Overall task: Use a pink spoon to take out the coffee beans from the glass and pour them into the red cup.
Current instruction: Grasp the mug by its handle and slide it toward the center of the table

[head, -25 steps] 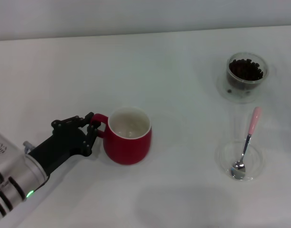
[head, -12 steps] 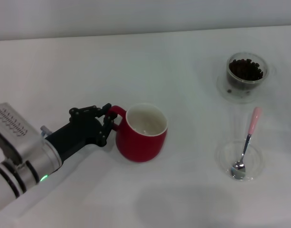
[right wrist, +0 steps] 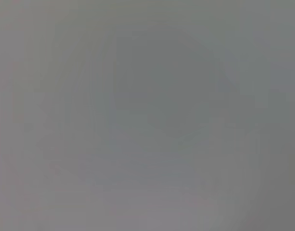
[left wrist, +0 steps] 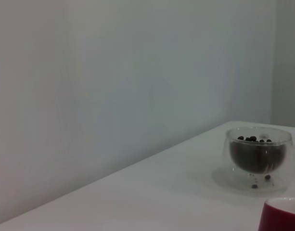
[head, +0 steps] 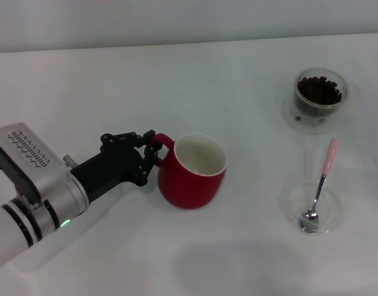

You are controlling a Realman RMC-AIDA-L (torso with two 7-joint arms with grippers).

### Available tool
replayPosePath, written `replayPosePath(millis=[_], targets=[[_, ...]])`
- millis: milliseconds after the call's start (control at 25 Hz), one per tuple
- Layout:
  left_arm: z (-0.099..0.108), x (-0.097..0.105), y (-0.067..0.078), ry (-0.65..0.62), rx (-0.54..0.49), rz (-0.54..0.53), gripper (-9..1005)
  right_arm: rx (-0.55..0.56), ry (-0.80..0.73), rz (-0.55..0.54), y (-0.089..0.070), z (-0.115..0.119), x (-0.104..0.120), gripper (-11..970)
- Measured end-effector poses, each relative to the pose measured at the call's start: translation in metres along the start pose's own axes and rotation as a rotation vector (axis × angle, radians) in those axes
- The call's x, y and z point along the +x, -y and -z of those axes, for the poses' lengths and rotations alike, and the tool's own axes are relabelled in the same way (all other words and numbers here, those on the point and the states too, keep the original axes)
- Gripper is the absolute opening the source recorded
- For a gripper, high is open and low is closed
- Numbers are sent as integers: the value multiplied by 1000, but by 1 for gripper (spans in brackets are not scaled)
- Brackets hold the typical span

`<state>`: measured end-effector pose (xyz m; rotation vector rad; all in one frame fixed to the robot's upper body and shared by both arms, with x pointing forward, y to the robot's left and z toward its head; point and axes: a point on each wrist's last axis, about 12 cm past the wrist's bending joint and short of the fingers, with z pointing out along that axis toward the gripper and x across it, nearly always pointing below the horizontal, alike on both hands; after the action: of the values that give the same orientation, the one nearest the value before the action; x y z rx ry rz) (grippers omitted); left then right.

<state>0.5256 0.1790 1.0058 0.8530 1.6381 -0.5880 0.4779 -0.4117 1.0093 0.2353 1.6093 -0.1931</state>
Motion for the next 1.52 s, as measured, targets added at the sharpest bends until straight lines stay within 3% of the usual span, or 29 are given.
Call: replayPosePath(millis=[1520], targets=[[-45,-20,7,-134,159,-168,125,-19,26,-36,-6,0,-2,578]])
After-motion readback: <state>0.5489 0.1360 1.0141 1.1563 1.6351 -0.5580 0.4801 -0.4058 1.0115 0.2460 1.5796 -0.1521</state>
